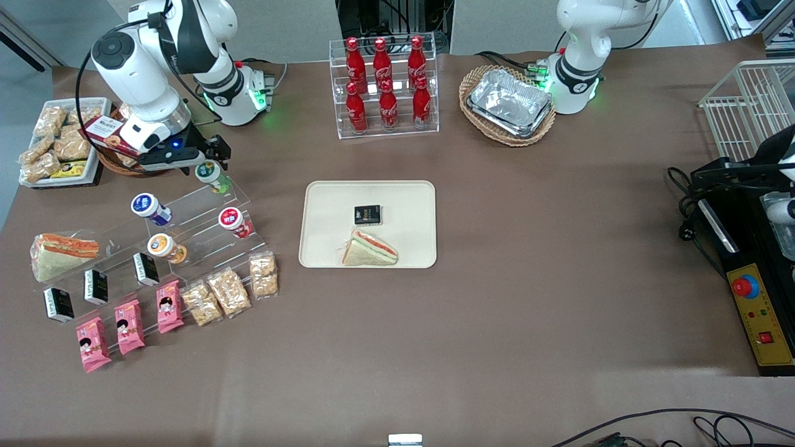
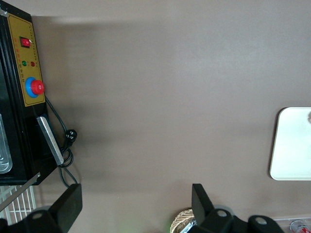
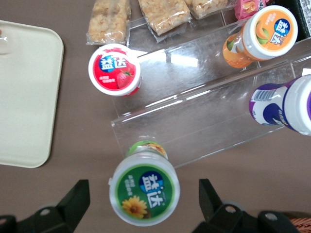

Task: Place green gum on tray
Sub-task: 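Lower the right gripper and close it around the green-label bottle, then lift the green-label bottle up off the acrylic stand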

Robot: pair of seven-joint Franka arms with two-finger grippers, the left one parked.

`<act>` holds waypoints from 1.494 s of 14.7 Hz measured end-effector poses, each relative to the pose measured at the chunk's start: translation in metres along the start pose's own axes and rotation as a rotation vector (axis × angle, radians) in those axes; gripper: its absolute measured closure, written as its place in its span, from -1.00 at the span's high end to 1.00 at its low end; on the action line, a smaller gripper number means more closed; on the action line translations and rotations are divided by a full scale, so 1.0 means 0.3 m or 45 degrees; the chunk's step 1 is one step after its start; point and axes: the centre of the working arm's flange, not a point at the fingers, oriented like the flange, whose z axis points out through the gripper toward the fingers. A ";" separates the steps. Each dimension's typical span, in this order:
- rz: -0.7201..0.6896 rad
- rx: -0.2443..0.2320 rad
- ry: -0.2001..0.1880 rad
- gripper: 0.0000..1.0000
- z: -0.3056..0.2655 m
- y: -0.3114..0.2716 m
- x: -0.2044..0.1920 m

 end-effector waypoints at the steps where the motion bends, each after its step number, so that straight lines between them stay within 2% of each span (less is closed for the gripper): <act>1: -0.003 0.001 -0.003 1.00 0.004 0.009 -0.002; 5: -0.002 0.002 0.007 1.00 0.025 0.014 -0.006; 12: 0.017 0.004 -0.011 0.97 0.070 0.032 -0.001; 15: 0.017 0.005 -0.010 0.85 0.078 0.032 0.004; 17: 0.017 0.005 -0.010 0.59 0.080 0.031 0.007; 18: 0.017 0.006 -0.010 0.58 0.082 0.031 0.010; 19: 0.017 0.007 -0.009 0.42 0.082 0.031 0.014; 22: 0.016 0.008 0.000 0.22 0.073 0.030 0.029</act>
